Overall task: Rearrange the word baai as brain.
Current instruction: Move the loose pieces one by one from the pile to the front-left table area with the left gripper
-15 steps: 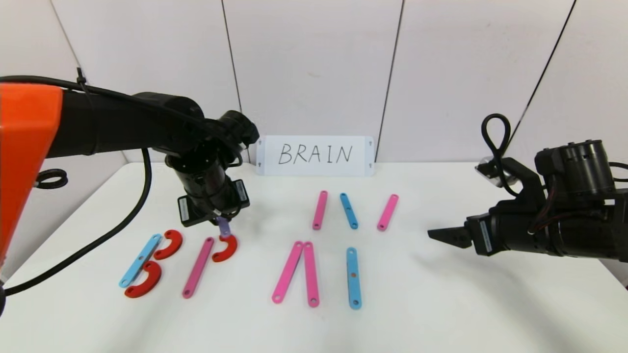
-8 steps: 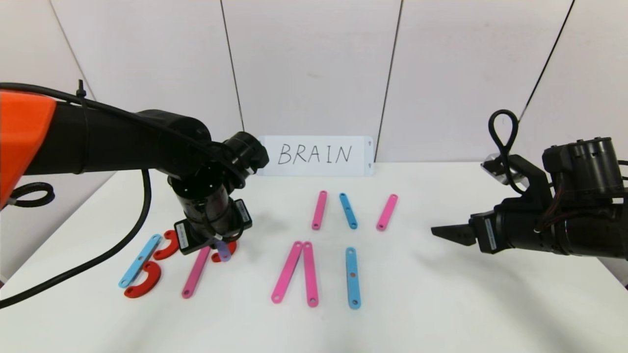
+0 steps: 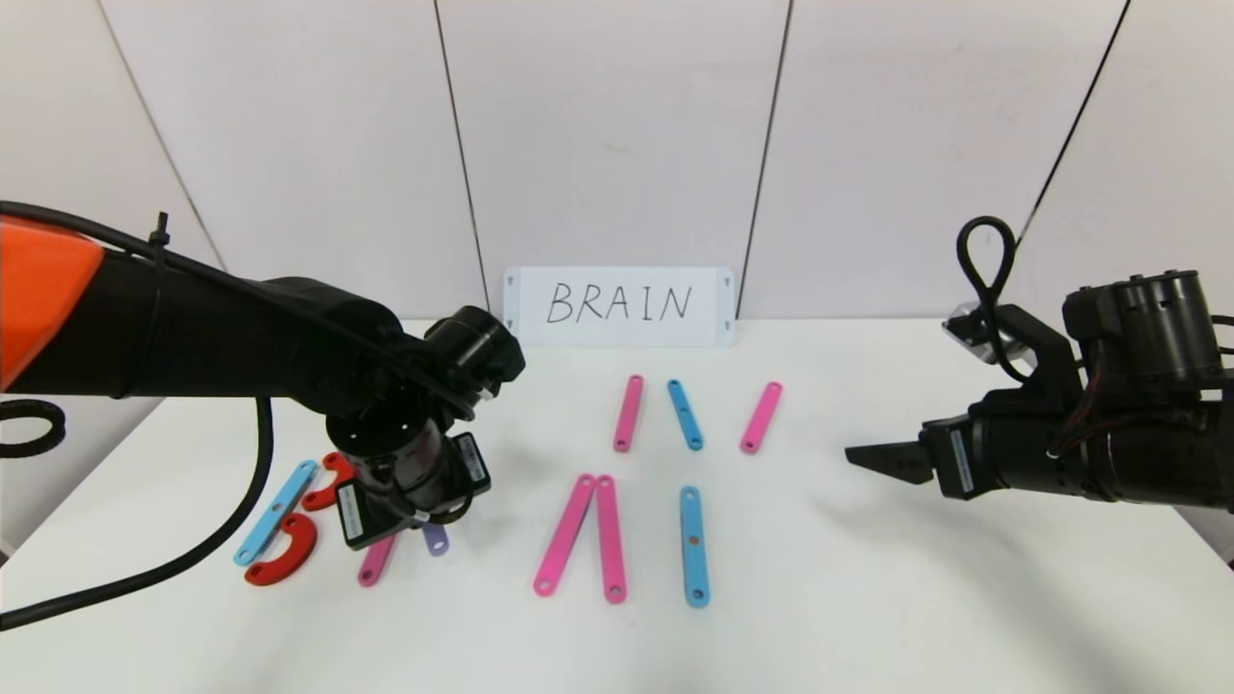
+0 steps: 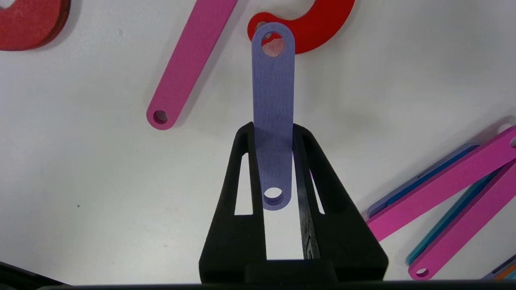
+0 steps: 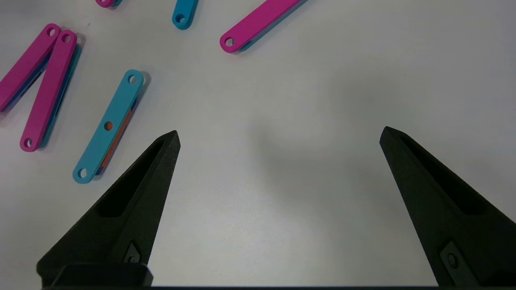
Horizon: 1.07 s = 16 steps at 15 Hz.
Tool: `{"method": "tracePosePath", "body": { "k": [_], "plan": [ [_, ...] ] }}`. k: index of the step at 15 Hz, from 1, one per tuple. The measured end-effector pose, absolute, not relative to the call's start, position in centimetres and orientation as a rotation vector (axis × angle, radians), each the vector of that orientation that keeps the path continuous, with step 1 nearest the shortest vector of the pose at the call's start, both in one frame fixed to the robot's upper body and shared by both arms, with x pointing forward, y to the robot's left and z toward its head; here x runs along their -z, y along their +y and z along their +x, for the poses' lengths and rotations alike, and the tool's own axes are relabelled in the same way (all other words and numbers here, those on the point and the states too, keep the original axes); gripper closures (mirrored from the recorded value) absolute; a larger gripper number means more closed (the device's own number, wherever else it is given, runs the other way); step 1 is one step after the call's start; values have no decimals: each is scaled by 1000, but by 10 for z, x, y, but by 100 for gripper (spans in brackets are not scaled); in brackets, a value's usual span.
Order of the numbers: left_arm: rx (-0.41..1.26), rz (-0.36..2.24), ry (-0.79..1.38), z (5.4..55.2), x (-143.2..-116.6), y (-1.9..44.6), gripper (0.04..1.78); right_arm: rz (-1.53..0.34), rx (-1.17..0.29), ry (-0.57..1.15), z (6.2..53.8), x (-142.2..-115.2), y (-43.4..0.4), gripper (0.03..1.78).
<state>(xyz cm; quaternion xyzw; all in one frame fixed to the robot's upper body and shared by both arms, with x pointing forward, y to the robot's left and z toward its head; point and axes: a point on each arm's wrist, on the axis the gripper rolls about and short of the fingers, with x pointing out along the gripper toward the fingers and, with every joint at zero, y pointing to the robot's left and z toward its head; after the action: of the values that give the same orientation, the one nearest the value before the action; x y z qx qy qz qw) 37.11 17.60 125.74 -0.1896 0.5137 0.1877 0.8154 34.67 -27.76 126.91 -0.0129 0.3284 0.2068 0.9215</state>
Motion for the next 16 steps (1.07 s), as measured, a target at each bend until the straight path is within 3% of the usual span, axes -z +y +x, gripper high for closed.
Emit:
{"method": "tracePosePath", "body": {
  "k": [16],
  "plan": [
    [-410, -361, 1135, 358, -1227, 177, 155, -29, -427, 689, 349, -1265, -276, 7]
  ]
}}
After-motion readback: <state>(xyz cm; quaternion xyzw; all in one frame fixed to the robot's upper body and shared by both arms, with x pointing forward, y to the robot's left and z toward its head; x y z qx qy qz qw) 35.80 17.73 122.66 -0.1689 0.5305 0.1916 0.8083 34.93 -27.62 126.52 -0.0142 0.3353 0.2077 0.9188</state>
